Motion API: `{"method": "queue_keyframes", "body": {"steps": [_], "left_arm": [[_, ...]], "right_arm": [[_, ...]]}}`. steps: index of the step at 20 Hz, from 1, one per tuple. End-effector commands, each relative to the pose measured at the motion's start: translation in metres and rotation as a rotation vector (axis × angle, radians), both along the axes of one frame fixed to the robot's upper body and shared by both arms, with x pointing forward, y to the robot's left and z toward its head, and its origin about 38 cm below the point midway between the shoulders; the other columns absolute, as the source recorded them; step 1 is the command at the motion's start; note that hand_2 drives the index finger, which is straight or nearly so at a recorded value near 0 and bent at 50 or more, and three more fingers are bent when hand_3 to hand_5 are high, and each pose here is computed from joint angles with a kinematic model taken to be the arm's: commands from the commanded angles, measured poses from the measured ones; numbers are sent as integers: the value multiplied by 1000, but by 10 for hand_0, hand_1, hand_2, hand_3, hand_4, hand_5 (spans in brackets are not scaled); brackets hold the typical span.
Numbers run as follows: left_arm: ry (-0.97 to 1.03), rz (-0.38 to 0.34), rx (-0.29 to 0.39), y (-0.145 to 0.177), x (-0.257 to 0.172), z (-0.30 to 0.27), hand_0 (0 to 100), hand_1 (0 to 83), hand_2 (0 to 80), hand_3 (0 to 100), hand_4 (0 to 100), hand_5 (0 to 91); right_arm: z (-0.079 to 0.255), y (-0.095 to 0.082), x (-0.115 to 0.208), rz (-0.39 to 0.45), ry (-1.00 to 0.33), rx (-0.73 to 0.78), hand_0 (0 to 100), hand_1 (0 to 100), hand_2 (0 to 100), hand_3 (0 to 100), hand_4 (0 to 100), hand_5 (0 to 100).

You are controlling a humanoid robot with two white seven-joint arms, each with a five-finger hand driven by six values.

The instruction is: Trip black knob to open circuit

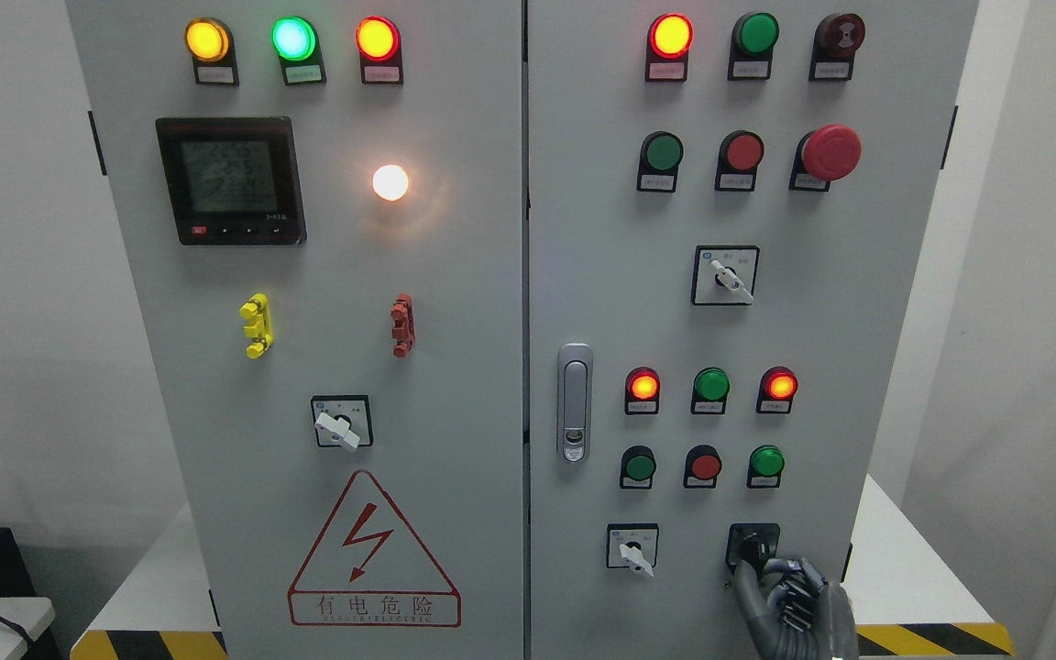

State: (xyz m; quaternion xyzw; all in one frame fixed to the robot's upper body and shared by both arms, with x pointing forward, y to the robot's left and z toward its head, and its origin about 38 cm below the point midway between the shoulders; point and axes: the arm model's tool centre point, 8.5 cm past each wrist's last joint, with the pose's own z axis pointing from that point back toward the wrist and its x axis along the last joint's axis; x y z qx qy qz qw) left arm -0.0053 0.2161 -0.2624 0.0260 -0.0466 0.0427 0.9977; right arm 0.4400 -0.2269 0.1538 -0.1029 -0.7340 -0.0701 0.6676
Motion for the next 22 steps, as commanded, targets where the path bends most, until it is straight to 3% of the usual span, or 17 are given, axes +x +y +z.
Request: {"method": "queue_keyframes", "body": {"steps": [1,22], "left_arm": [[-7,-34,-1,0,5,0,120,389,0,0,0,0],[-7,-34,-3,-1,5,0,120,389,0,0,0,0]], "right_arm": [[1,1,1,6,-2,23,501,746,625,950,968,980],[1,7,1,35,-4,74,504,748,635,959,978,981]]}}
